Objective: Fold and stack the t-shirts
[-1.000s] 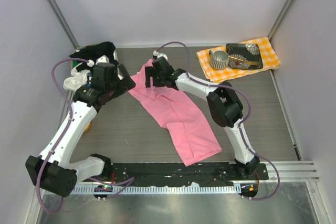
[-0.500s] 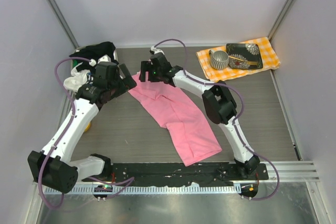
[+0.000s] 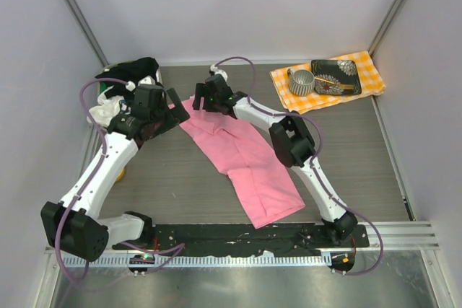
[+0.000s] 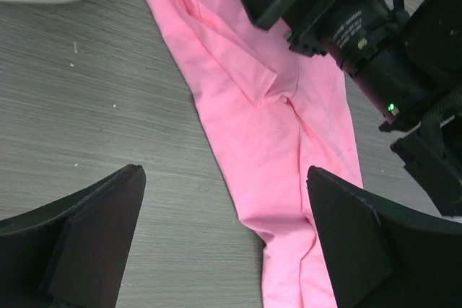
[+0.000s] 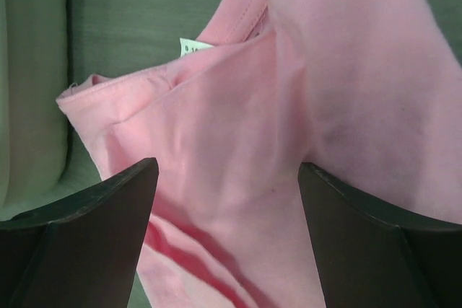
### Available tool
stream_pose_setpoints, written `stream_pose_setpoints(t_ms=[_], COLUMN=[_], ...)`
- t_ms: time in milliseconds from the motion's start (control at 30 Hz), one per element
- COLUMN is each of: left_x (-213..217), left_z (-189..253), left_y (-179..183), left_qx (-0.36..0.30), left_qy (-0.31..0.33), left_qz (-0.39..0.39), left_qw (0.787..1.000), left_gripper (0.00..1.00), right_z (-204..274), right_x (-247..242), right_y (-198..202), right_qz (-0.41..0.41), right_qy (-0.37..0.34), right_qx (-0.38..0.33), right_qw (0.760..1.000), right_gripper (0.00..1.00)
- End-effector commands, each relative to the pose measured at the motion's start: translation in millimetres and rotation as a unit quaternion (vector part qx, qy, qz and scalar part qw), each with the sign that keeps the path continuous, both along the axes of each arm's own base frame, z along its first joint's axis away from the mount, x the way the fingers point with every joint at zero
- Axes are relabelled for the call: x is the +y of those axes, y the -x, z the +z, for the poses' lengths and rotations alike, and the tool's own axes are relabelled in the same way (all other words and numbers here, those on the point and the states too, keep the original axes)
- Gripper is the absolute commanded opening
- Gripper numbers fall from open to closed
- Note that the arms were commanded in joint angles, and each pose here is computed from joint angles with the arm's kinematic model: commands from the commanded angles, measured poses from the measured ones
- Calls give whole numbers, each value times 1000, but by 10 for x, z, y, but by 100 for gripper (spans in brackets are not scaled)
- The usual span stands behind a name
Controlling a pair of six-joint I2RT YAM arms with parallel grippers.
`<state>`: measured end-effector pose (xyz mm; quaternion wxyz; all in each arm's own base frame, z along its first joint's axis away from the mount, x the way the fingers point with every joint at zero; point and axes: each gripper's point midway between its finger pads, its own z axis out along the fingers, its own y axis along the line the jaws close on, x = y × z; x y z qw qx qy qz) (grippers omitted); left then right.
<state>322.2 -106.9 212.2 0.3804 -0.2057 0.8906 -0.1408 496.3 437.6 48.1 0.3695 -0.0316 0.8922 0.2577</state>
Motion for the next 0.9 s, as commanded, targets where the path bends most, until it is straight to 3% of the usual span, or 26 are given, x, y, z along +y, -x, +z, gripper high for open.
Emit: stream_pose_setpoints(t_ms=[0, 200, 433, 667, 867], left_x=[-68, -111, -149, -192, -192], left_z=[66, -88, -250, -322, -346], left_y=[-103, -112, -165, -186, -173], left_qx=[-20, 0, 17, 21, 20], left_qy=[16, 16, 13, 20, 24], left_qz=[-10, -20, -26, -30, -29], left_qw=[1000, 1000, 999, 999, 999], left_gripper=[100, 100, 100, 100, 100], right_z=[-352, -646, -690, -56, 231], right_x=[-646, -1491, -2117, -2053, -1912], right_y=[-476, -870, -1126, -1047, -869], right_qz=[-138, -239, -284, -242, -208], right_qy=[37, 30, 20, -6, 15], right_qx=[31, 71, 83, 10, -5], right_qw=[989, 968, 955, 970, 978], right_gripper=[85, 87, 89, 91, 92])
